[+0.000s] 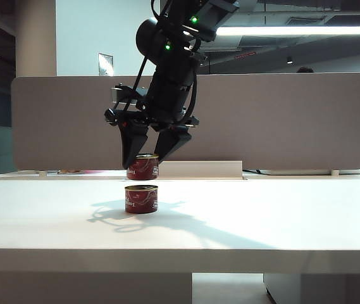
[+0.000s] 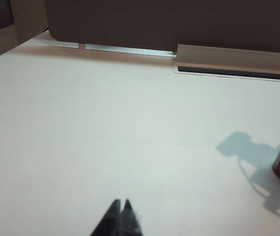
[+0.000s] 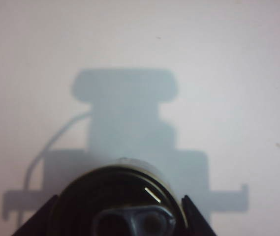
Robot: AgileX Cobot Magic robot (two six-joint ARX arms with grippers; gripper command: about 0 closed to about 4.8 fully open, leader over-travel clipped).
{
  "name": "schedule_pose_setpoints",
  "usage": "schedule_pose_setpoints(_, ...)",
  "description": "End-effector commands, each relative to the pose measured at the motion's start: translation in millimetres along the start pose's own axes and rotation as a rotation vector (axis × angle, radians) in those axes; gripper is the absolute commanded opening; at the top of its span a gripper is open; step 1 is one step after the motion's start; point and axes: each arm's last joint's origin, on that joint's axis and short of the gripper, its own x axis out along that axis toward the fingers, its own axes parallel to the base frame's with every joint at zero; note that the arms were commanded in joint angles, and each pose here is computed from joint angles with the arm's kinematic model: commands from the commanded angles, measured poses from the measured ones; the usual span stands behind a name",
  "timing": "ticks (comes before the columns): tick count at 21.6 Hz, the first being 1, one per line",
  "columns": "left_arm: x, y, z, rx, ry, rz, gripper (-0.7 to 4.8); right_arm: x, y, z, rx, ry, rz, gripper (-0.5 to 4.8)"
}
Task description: Stack a can of tomatoes on the right onto the can of tomatoes on the left.
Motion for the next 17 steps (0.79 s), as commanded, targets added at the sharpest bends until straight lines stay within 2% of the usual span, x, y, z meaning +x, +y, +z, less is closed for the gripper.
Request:
schedule_pose_setpoints(1, -0.2, 0.0, 2.1, 0.003, -0.014, 0.0, -0.06, -0.7, -0.3, 2.0, 0.006, -0.013, 0.001, 2.1)
schedule_pose_setpoints(9, -0.2, 0.0, 2.1, 0.003, -0.014, 0.0, -0.06, 0.0, 0.0, -2.3, 0.007, 0.029, 0.007, 2.1)
schedule_pose_setpoints(17, -0.2, 0.0, 2.1, 0.003, -0.014, 0.0, -0.06, 0.3, 0.1, -1.5, 0.007, 0.019, 0.012, 2.1)
